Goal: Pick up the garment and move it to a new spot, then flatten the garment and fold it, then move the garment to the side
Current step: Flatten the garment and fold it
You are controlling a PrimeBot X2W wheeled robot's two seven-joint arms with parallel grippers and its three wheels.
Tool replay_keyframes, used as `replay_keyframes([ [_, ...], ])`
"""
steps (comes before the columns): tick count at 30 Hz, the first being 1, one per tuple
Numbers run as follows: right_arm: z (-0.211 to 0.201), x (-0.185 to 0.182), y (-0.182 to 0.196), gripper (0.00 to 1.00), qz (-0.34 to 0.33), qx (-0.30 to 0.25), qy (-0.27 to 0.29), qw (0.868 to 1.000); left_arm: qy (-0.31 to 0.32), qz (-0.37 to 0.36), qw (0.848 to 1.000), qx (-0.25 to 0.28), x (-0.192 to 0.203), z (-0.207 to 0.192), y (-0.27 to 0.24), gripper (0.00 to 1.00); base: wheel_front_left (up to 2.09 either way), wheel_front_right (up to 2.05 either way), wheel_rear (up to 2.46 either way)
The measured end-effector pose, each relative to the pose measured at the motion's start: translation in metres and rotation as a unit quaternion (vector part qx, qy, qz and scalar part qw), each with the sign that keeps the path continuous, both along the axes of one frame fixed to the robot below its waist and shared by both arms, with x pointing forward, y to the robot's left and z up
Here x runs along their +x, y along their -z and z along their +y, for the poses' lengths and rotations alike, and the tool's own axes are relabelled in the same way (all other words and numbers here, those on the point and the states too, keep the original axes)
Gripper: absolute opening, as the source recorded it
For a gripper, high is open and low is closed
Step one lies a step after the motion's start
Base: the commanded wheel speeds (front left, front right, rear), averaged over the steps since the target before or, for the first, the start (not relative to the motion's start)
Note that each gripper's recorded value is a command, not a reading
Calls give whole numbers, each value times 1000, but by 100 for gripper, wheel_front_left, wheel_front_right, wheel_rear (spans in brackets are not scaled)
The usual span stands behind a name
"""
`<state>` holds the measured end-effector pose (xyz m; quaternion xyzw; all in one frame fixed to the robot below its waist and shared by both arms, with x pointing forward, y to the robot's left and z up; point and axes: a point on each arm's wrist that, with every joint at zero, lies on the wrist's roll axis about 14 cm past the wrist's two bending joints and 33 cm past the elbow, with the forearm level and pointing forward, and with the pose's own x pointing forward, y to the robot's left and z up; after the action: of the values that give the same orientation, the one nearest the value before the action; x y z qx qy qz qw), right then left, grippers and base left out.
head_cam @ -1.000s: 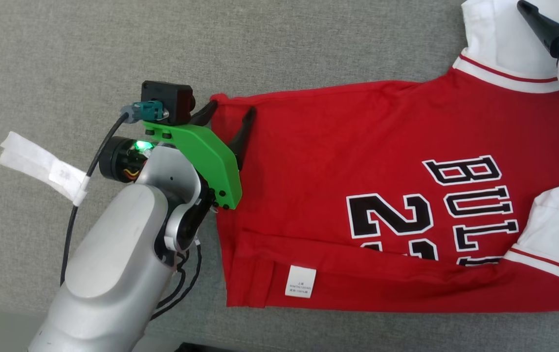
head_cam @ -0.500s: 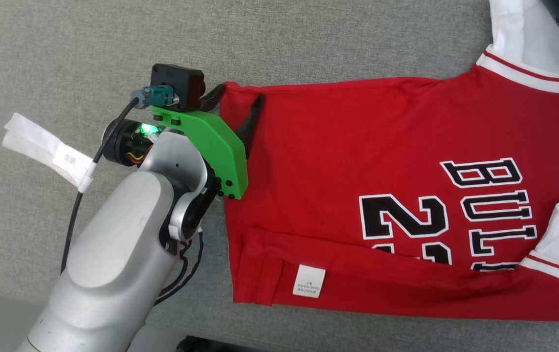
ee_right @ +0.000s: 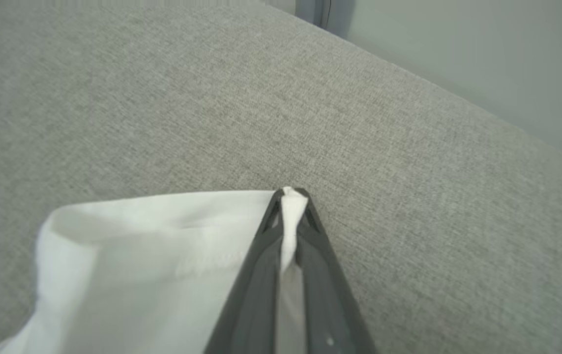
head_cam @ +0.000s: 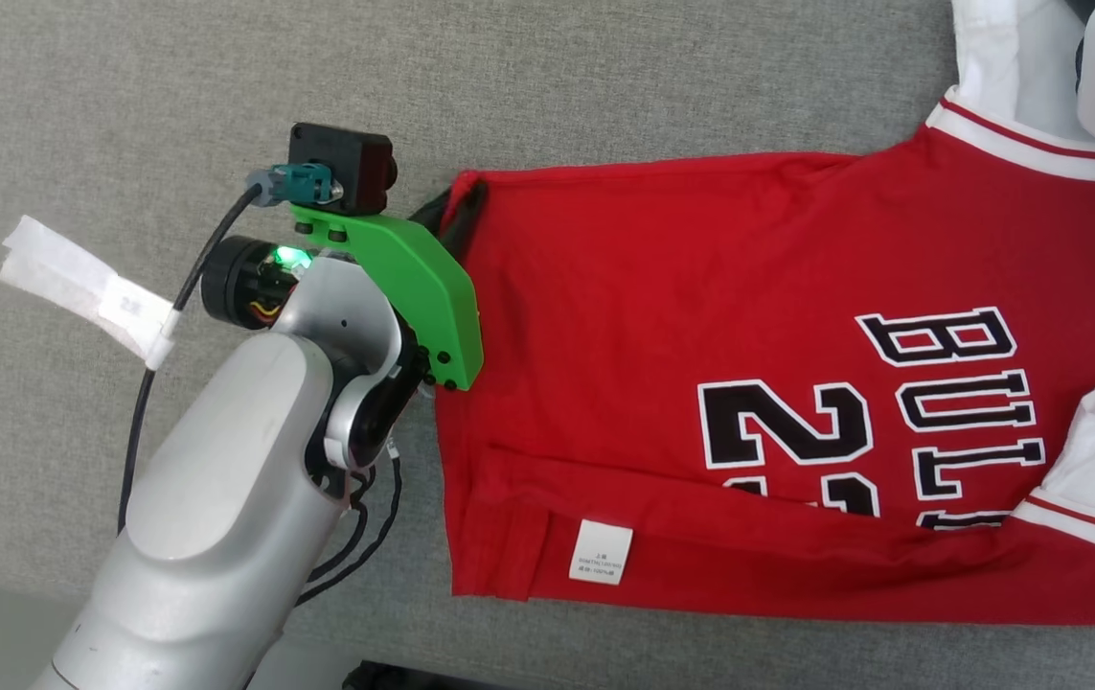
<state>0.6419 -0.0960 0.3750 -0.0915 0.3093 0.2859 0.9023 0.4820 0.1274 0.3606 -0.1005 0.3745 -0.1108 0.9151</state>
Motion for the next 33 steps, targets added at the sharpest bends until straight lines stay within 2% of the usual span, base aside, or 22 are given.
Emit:
replay_keyframes([
  [8, -8, 6, -48, 0, -69, 72, 21, 995, -22, -49, 998, -19, 8, 2, -20, 0, 0, 0, 0],
  [16, -39, -25, -82, 0, -114, 105, 30, 988, -28, -87, 995, -40, 2, -1, -42, 0, 0, 0, 0],
  [23, -61, -68, -115, 0, -152, 148, 41, 976, -31, -117, 990, -71, -13, -7, -69, 0, 0, 0, 0],
  [27, -71, -106, -109, 0, -138, 160, 50, 976, -33, -117, 989, -83, -32, -11, -73, 0, 0, 0, 0],
  [33, -89, -157, -97, 0, -119, 187, 93, 971, -50, -105, 986, -116, -63, -17, -72, 0, 0, 0, 0],
])
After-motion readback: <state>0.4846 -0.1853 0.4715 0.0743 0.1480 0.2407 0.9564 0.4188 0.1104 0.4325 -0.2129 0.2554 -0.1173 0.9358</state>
